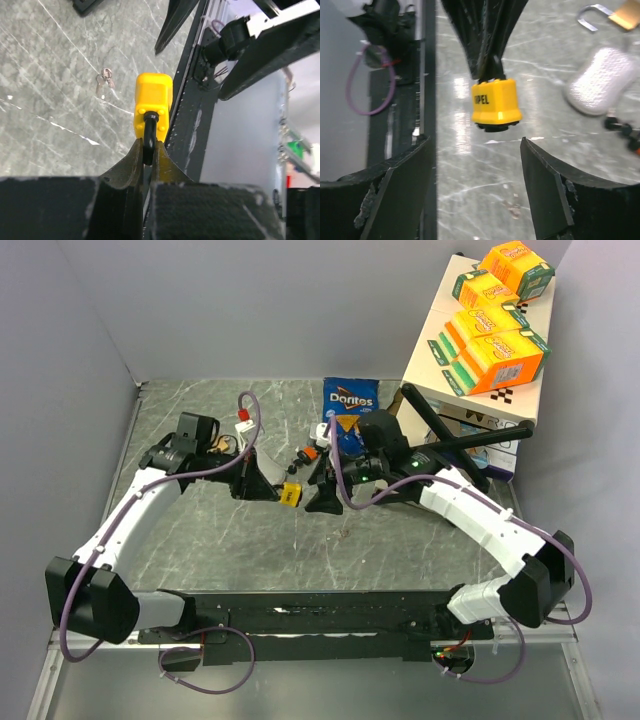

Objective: Lock with the key
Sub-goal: Place the lock at the center of the board.

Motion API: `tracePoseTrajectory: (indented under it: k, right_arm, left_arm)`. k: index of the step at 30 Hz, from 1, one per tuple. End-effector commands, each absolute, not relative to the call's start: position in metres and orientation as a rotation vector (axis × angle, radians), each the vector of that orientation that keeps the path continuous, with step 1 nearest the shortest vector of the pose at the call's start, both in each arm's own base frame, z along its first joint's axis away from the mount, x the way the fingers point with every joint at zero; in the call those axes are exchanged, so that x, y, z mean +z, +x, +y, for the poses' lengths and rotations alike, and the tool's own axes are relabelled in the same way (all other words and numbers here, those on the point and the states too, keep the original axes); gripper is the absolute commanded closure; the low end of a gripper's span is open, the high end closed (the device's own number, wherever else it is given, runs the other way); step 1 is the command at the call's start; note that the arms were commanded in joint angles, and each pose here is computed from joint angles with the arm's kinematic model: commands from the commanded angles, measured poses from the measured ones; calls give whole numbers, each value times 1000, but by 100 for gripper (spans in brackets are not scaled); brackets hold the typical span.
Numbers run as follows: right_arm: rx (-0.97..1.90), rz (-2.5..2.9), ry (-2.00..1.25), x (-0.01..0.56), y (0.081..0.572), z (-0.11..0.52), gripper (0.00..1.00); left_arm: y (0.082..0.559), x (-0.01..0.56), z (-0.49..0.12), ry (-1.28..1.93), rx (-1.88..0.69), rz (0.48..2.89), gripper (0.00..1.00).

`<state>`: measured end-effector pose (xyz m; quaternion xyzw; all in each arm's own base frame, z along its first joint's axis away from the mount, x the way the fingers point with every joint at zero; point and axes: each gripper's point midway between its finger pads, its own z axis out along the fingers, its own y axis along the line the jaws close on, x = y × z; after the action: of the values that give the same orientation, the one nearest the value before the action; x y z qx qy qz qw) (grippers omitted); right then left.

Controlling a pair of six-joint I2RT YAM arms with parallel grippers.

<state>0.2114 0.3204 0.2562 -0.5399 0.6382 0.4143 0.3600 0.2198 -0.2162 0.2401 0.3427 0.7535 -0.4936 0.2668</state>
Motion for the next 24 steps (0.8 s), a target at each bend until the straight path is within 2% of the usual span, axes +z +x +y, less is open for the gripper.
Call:
tracePoseTrajectory:
  k: [1,10,24]
  right_arm:
    - [883,1551,-1372,279,231,324,22]
    - [734,1409,-1518,269,217,357,19]
    - [606,1363,-1561,263,239,374,18]
  left_arm:
    - [223,258,-228,829,-1474,2016,99]
    - [231,253,-236,681,-1520,2130,99]
    - [229,245,-237,667,-1469,2175,99]
